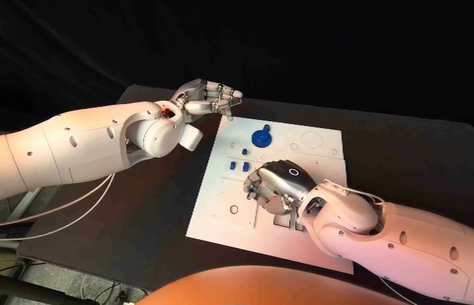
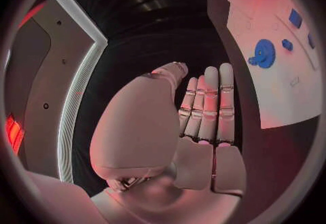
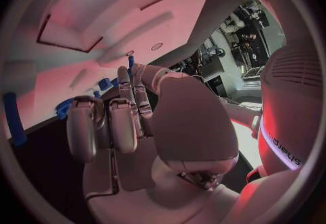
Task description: Assemble the parts on the task board
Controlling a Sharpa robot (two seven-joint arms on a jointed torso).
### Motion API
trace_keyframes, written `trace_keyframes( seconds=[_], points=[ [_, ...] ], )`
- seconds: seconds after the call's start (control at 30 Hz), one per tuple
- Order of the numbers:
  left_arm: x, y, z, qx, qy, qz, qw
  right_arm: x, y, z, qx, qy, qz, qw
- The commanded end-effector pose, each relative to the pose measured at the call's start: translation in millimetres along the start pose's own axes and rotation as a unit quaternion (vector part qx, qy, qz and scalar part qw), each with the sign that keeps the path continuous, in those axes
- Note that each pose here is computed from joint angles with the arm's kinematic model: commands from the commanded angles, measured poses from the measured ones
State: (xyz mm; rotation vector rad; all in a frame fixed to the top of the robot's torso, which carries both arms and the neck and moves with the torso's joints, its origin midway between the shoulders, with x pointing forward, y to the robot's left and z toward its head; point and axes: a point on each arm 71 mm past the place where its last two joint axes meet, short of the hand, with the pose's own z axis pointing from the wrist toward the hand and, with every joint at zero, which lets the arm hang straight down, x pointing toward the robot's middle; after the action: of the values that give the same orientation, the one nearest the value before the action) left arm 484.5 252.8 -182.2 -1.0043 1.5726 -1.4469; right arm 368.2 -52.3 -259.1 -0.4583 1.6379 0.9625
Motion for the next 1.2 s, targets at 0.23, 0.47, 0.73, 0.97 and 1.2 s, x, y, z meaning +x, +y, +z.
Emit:
trace_keyframes(
  seconds=[0.23, 0.47, 0.73, 0.97, 1.2],
  points=[
    [1.2, -1.5, 0.4, 0.004, 0.008, -0.004, 1.0, 3.0, -1.2, -0.3, -0.005, 0.012, -0.004, 1.0],
    [1.1, -1.4, 0.4, 0.003, 0.008, -0.004, 1.0, 5.6, -1.0, 0.4, -0.005, 0.017, -0.004, 1.0],
    [0.7, -1.2, 0.3, 0.002, 0.008, -0.004, 1.0, 7.3, -1.1, 0.5, -0.005, 0.024, -0.005, 1.0],
    [0.0, -1.0, 0.2, 0.001, 0.008, -0.004, 1.0, 8.6, -0.9, 0.9, -0.005, 0.029, -0.013, 0.999],
    [0.0, -1.0, 0.0, 0.001, 0.008, -0.004, 1.0, 11.4, 1.8, 3.1, -0.008, 0.039, -0.026, 0.999]
  ],
)
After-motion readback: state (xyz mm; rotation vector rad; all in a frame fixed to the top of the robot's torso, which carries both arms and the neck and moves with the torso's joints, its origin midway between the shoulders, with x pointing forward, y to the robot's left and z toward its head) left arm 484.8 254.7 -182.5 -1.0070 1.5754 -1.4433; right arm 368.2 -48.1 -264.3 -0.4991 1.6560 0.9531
